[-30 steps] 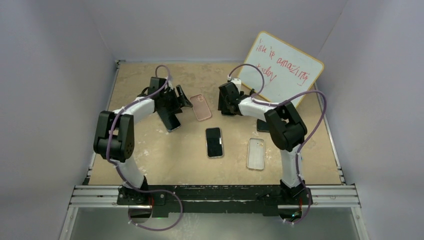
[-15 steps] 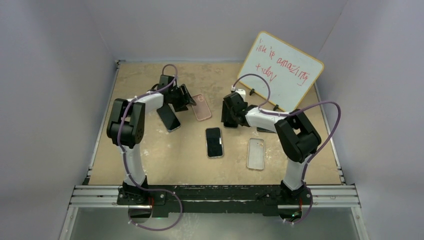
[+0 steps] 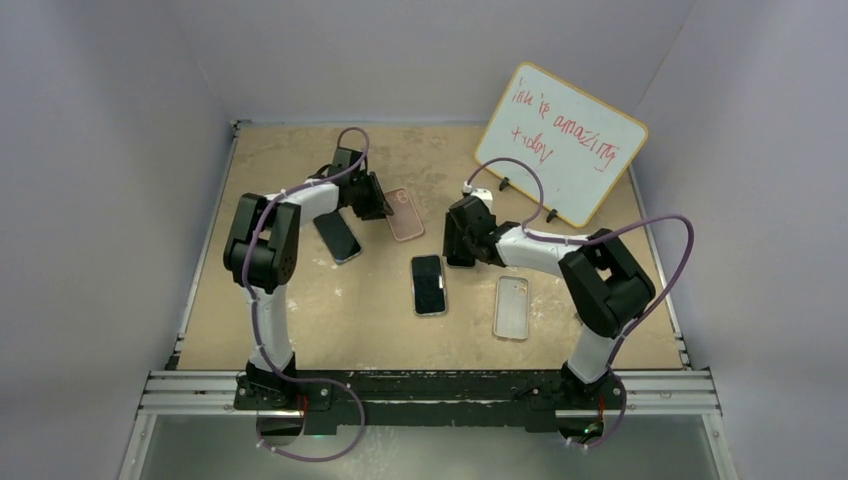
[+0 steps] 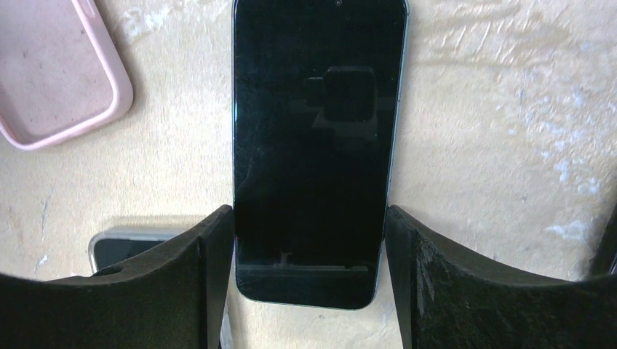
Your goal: Put the phone into the phone case
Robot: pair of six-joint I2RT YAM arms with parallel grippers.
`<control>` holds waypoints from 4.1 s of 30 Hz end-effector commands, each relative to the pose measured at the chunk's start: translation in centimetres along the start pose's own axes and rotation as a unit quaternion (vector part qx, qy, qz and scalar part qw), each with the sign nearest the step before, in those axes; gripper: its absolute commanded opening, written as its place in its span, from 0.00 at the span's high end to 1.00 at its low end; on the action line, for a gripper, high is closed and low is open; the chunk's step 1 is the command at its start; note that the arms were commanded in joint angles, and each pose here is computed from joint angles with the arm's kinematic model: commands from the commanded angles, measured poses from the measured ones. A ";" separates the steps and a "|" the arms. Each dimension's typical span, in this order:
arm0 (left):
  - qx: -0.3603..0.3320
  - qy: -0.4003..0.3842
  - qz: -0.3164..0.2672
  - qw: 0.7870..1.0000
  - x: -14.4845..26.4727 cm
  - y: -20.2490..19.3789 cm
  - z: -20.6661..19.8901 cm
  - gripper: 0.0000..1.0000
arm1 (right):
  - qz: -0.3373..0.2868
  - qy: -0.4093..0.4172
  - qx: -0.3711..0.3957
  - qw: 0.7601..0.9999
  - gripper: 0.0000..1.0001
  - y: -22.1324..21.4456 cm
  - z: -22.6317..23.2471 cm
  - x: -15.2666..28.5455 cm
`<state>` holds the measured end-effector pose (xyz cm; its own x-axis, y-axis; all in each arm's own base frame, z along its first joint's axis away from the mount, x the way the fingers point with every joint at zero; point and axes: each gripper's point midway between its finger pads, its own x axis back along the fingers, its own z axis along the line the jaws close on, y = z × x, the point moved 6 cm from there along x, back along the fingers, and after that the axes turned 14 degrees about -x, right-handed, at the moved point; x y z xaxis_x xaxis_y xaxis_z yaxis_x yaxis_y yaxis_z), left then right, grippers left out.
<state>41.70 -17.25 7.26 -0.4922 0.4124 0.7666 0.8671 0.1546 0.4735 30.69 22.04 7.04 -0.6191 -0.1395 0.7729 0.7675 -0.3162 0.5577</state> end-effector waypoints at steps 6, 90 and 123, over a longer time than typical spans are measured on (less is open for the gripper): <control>-0.046 0.037 0.031 0.998 1.1 -0.4 0.3 0.95 | 0.015 0.022 -0.019 0.999 0.60 -1.1 -0.2 1.7; -0.012 -0.114 0.065 0.991 15.0 -12.0 2.7 0.54 | 0.062 0.145 -0.096 0.983 0.45 -12.9 14.9 7.4; -0.012 -0.090 0.116 0.989 13.2 -14.8 2.6 0.60 | 0.105 0.175 -0.003 0.979 0.35 -11.6 11.7 8.0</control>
<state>22.36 -11.61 9.11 -0.2394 0.6006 0.7629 0.9571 0.0138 0.2895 18.87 36.31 11.36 -0.5007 -0.5127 0.6975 0.8656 -0.2954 0.4042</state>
